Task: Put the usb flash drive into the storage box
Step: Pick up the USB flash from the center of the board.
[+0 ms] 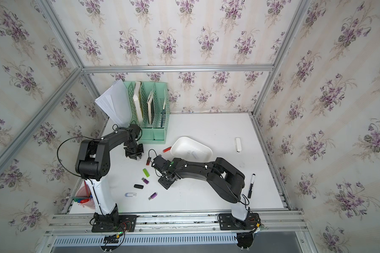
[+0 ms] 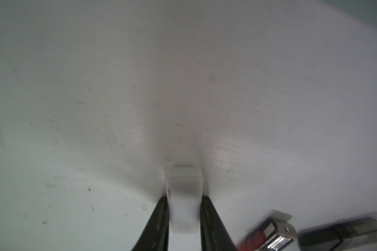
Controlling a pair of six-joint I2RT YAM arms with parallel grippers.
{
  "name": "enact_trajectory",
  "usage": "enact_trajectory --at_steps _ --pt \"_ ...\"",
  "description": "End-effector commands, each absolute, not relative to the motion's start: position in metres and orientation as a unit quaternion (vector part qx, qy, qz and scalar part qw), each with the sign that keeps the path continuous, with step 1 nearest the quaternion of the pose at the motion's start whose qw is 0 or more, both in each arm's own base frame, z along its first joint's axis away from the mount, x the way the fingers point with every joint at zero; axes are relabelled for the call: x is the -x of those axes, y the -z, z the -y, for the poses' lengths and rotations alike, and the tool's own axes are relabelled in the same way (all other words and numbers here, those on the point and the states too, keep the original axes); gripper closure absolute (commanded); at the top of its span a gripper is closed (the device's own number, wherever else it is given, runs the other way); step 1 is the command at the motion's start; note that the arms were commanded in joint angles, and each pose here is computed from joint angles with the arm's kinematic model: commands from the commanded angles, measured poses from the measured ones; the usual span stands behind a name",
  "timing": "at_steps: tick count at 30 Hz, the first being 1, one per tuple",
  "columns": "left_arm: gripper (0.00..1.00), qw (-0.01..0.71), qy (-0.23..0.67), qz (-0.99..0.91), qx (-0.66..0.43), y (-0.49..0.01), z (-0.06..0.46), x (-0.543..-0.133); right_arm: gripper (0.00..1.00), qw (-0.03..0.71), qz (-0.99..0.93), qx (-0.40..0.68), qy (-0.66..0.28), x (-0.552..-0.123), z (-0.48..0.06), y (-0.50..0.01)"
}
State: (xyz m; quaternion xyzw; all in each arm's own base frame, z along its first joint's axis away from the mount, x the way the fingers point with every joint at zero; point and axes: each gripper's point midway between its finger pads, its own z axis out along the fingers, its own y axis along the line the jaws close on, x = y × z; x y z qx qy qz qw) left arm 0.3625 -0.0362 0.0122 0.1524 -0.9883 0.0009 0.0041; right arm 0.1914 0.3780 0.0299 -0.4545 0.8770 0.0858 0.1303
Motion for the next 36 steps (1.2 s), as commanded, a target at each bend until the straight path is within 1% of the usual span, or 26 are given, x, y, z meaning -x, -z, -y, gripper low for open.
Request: enact_trajectory --at_steps 1,8,25,28,33,36 --pt "0.75 0.011 0.002 0.989 -0.148 -0.008 0.035 -0.359 0.39 0.125 -0.880 0.452 -0.077 -0.192 -0.377 -0.029" --pt "0.78 0.011 0.000 0.989 -0.147 -0.007 0.036 -0.358 0.45 0.111 -0.882 0.453 -0.068 -0.189 -0.378 -0.022" --pt "0.79 0.009 -0.003 0.989 -0.146 -0.011 0.036 -0.356 0.55 0.100 -0.879 0.460 -0.073 -0.182 -0.387 -0.014" --pt "0.79 0.010 -0.003 0.989 -0.144 -0.011 0.037 -0.356 0.60 0.099 -0.880 0.460 -0.071 -0.182 -0.387 -0.012" --pt "0.80 0.008 -0.004 0.989 -0.144 -0.012 0.036 -0.356 0.72 0.096 -0.880 0.459 -0.069 -0.181 -0.386 -0.010" --pt "0.80 0.007 -0.003 0.990 -0.143 -0.014 0.036 -0.355 0.77 0.096 -0.881 0.459 -0.069 -0.181 -0.386 -0.012"
